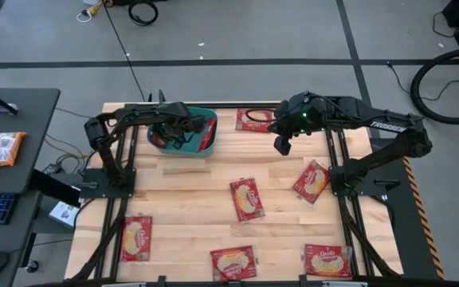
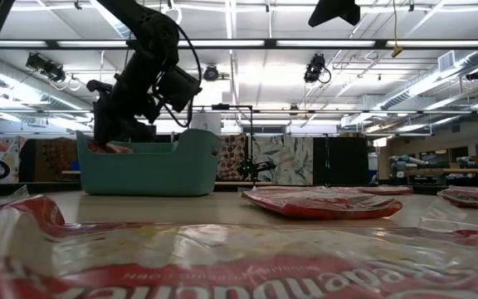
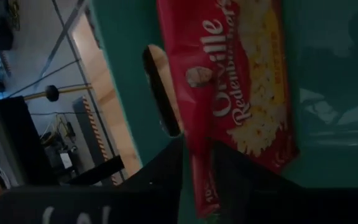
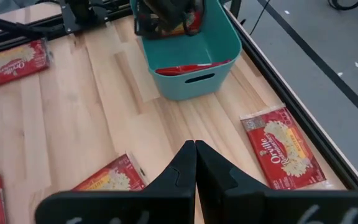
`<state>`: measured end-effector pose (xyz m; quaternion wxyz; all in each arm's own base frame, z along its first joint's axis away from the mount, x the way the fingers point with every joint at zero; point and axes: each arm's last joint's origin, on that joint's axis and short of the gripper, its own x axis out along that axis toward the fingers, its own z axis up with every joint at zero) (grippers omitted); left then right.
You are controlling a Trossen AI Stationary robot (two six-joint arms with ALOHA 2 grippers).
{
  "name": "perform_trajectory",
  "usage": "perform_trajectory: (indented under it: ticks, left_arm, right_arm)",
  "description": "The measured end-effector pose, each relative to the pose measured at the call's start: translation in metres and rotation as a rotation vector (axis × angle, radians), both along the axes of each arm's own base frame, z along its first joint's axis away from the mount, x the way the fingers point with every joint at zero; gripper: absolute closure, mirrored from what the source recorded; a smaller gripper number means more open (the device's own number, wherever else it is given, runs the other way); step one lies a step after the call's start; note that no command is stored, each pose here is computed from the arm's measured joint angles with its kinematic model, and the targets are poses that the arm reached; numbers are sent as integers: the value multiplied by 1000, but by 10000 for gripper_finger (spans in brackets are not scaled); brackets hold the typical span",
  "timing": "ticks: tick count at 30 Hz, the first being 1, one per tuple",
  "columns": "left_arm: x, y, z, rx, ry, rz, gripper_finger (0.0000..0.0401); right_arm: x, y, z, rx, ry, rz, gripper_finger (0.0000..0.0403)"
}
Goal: Sort popcorn bags into baskets
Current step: Put the popcorn bag into the green bin
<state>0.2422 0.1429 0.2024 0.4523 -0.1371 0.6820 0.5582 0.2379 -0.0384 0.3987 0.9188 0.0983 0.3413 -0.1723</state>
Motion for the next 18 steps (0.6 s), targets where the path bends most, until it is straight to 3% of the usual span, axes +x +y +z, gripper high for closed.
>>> perform_trajectory:
  ticks: [6,9,13,18]
  left_arm:
    - [-10,-6,23,31,-47,-30,298]
    - [-16,-15,41,34,-99,-77,298]
    - [-15,-36,63,-23,-242,-257,298]
    - [-6,-78,92,40,-491,-490,298]
  right_arm:
    - [-1,-4,0,10,-1,-3,395]
    - [0,-2,0,30,0,69,395]
    - [3,2,-3,105,-1,228,395]
    - [14,8,-14,75,70,350,394]
